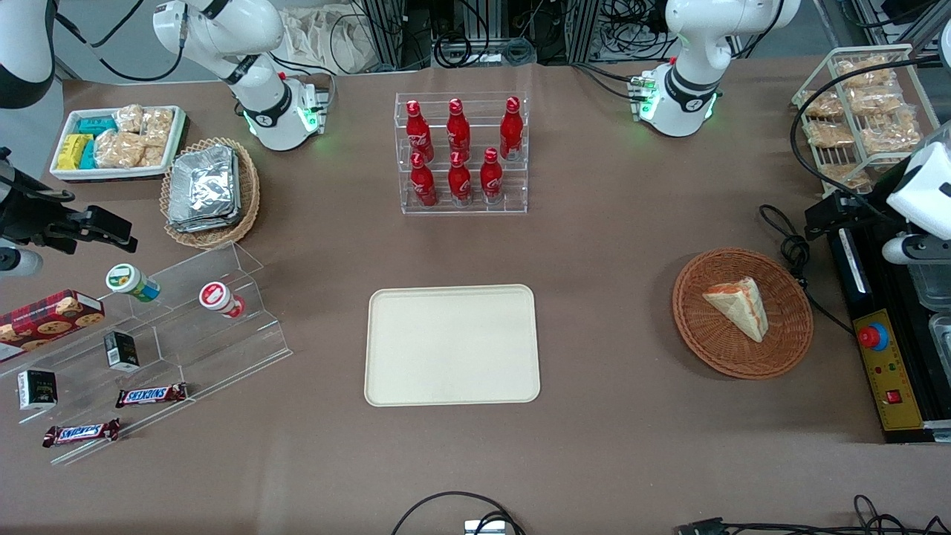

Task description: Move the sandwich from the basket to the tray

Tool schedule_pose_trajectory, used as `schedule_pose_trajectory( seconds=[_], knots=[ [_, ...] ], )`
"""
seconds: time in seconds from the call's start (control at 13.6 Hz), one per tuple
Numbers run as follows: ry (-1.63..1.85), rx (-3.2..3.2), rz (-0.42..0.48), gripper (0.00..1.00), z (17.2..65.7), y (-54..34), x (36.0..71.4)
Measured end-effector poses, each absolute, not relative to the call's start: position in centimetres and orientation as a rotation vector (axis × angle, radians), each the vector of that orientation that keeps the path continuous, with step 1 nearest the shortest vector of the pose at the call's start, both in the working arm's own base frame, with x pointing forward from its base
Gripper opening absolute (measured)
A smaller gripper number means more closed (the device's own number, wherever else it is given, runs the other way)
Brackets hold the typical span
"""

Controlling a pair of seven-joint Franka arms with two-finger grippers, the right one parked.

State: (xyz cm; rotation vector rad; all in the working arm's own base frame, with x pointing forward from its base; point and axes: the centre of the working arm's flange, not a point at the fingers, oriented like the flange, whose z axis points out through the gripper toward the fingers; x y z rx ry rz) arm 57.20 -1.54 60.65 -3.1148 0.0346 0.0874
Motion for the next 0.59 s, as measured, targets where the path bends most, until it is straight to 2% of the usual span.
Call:
schedule_pose_trajectory(
  seconds=[0.59],
  knots=[
    [-0.091,-3.117,0.112,1.00,59.1,-1.1,57.6]
  ],
)
